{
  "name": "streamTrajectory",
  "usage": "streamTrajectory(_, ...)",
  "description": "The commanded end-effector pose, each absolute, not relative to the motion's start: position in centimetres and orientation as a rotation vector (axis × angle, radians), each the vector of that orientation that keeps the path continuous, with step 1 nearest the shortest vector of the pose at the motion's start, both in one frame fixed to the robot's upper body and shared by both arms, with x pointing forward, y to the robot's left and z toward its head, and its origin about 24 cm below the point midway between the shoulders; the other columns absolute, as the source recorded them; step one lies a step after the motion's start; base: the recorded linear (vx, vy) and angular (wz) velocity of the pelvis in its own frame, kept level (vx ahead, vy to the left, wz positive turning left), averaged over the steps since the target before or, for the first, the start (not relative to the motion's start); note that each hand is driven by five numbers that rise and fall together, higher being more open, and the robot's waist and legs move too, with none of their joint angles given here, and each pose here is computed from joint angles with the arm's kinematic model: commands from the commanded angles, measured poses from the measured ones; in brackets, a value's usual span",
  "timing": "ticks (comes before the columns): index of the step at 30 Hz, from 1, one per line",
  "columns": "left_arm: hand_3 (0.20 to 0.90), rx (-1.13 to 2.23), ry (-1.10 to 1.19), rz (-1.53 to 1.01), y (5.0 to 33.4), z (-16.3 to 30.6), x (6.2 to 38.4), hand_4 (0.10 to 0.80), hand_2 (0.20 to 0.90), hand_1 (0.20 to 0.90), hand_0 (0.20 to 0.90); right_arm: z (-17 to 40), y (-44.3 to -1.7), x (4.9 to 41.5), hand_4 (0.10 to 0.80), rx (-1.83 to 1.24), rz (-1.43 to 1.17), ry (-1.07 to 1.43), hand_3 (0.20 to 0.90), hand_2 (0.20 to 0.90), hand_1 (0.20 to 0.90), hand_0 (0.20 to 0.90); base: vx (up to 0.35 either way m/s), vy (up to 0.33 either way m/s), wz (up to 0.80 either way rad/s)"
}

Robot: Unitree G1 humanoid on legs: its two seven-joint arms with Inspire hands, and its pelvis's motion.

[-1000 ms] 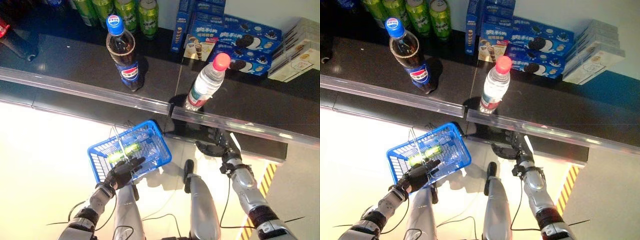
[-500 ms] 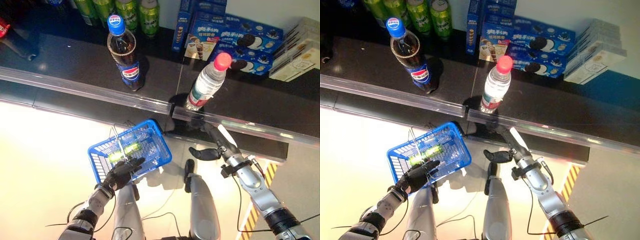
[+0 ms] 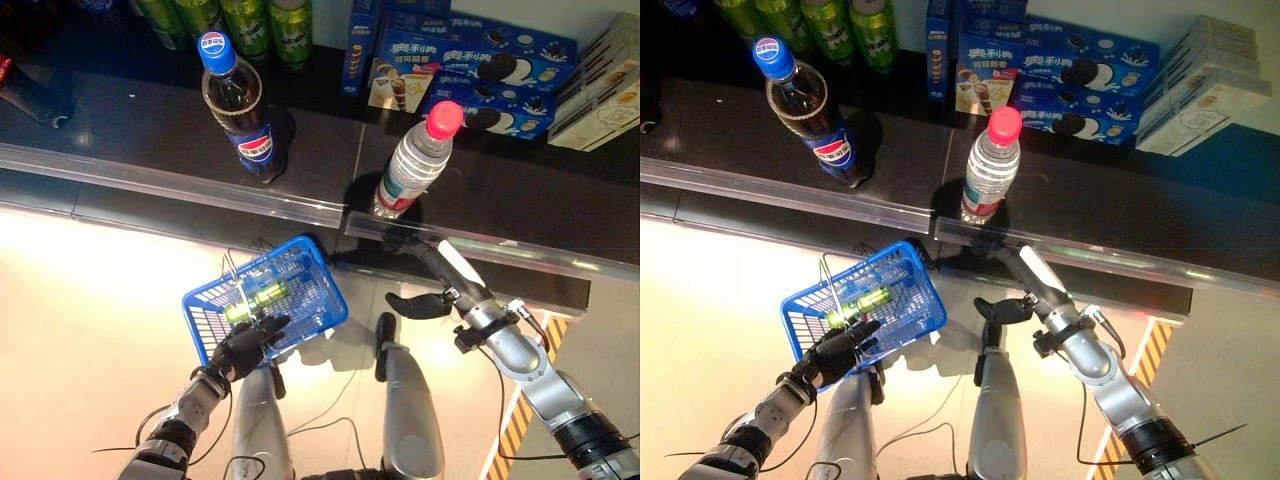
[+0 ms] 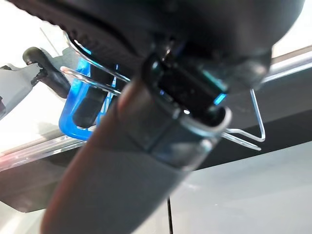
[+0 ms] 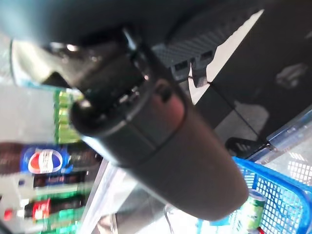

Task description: Pick up the drink and place into the basket.

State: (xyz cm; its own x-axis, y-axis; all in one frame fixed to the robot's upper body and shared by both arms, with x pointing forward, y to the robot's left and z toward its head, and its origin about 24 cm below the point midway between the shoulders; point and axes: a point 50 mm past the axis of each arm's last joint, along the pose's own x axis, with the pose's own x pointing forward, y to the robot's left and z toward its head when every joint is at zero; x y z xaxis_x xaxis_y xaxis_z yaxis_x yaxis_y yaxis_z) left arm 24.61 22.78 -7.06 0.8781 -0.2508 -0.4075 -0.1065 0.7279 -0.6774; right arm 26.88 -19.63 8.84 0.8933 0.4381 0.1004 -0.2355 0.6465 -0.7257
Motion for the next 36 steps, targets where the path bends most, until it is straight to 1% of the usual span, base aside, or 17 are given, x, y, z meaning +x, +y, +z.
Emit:
streamTrajectory(1,0.200,-0.854,0.452,-0.183,22.3,-7.6,22.5,0.100,0.300,0.300,0.300,14.1,-17.5,26.7,0.800,-0.784,0.427,-0.556,0.900,0.900,0.900,0.900,-0.030,0.001,0.01)
streamTrajectory(9,0.200,-0.853,0.443,-0.189,22.2,-7.3,22.9,0.100,0.300,0.300,0.300,14.0,-17.1,26.6,0.800,-0.739,0.448,-0.559,0.900,0.900,0.900,0.900,-0.004,0.000,0.00)
streamTrajectory(21,0.200,-0.871,0.430,-0.179,21.7,-7.6,22.5,0.100,0.300,0.300,0.300,15.5,-18.3,25.8,0.800,-0.423,0.298,-0.660,0.900,0.900,0.900,0.900,0.000,0.000,0.00)
streamTrajectory(36,0.200,-0.889,0.427,-0.155,21.9,-8.1,21.8,0.100,0.300,0.300,0.300,17.1,-20.3,24.9,0.800,-0.245,0.131,-0.781,0.900,0.900,0.900,0.900,0.001,0.001,-0.01)
